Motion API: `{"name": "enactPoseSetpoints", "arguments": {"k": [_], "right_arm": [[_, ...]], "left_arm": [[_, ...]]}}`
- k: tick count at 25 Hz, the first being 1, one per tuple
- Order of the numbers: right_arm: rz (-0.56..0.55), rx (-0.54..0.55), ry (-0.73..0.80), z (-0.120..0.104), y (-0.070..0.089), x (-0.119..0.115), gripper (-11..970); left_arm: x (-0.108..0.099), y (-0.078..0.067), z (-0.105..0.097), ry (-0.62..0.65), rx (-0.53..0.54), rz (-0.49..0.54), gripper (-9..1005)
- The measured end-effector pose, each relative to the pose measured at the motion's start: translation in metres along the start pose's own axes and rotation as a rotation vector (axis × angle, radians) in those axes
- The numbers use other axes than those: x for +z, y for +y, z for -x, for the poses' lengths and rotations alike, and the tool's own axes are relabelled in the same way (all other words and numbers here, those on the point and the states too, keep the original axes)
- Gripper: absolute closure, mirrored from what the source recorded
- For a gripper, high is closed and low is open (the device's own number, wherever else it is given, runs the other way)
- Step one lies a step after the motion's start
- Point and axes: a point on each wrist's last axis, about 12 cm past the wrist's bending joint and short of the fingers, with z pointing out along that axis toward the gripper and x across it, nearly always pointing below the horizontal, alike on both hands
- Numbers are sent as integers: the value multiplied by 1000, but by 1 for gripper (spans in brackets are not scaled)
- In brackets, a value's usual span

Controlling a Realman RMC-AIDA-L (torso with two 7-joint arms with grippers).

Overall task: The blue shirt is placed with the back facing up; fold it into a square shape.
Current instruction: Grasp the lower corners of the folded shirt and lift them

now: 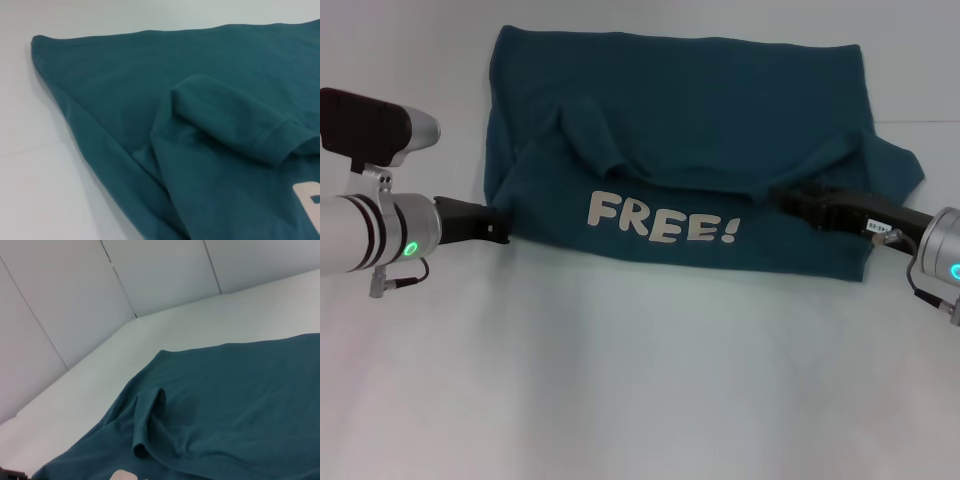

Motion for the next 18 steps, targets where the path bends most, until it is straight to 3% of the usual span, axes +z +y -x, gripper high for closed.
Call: {"name": "enactPoseSetpoints", "arguments": {"k": [13, 18], "right_arm": [[-9, 2, -15, -1, -4, -8, 319], [-35, 20, -21, 6, -11, -17, 319]], "left_arm": [[-12, -4, -14, 52, 0, -108, 946], [-22, 1, -22, 64, 2, -123, 947]]}}
